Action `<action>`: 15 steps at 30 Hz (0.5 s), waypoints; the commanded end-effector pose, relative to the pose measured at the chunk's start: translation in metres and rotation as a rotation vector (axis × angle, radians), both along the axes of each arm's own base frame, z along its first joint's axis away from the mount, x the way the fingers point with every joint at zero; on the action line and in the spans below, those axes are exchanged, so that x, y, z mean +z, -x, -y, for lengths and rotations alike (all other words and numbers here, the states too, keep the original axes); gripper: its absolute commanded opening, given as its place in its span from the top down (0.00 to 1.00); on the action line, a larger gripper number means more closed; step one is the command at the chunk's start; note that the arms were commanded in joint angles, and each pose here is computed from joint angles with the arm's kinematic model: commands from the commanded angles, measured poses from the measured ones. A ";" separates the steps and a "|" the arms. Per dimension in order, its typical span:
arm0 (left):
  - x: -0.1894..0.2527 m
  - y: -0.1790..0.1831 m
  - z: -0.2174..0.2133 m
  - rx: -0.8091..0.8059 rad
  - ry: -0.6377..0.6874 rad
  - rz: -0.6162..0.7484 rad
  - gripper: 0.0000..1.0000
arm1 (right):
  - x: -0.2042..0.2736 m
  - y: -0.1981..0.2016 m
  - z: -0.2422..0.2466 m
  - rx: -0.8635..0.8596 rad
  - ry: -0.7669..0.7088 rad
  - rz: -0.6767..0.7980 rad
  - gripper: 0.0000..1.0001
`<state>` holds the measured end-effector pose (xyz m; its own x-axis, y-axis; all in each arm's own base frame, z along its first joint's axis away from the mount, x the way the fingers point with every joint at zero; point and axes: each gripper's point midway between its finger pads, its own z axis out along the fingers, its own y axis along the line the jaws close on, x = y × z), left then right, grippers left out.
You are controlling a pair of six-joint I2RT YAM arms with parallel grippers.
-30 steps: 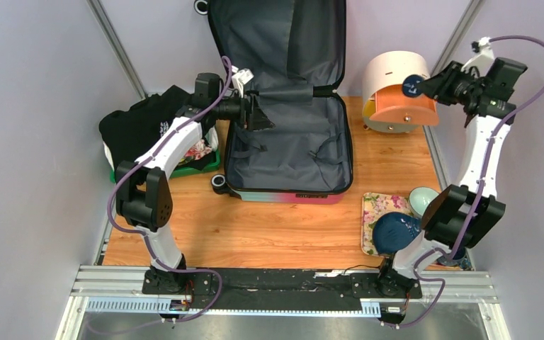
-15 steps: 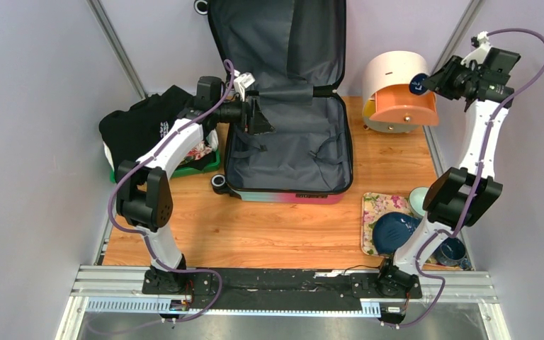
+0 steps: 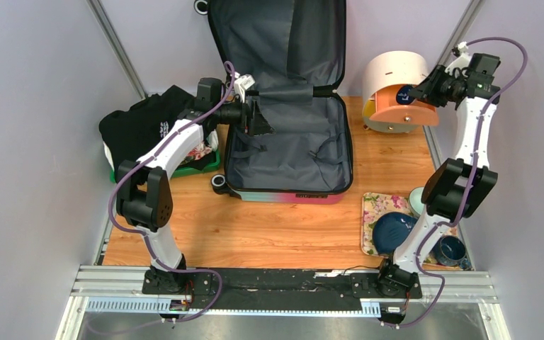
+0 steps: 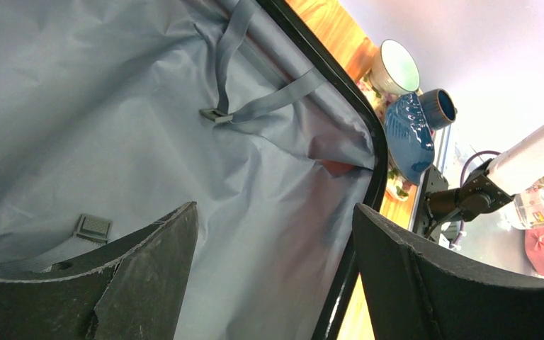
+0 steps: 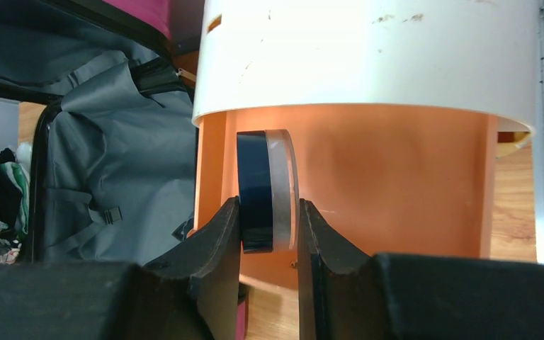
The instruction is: Open, take out, and arrange the luggage
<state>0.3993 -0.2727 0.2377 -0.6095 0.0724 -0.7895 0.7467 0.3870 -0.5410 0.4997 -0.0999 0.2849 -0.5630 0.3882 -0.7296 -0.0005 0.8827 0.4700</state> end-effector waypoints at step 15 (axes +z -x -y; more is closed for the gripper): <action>0.018 0.011 -0.004 -0.009 -0.005 0.069 0.12 | -0.023 -0.025 -0.005 0.099 -0.006 -0.021 0.91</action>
<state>0.3966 -0.2706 0.2304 -0.6171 0.0816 -0.7826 0.7397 0.3994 -0.5416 0.5186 -0.0971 0.2491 -0.6253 0.3658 -0.6893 -0.0308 0.8711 0.4902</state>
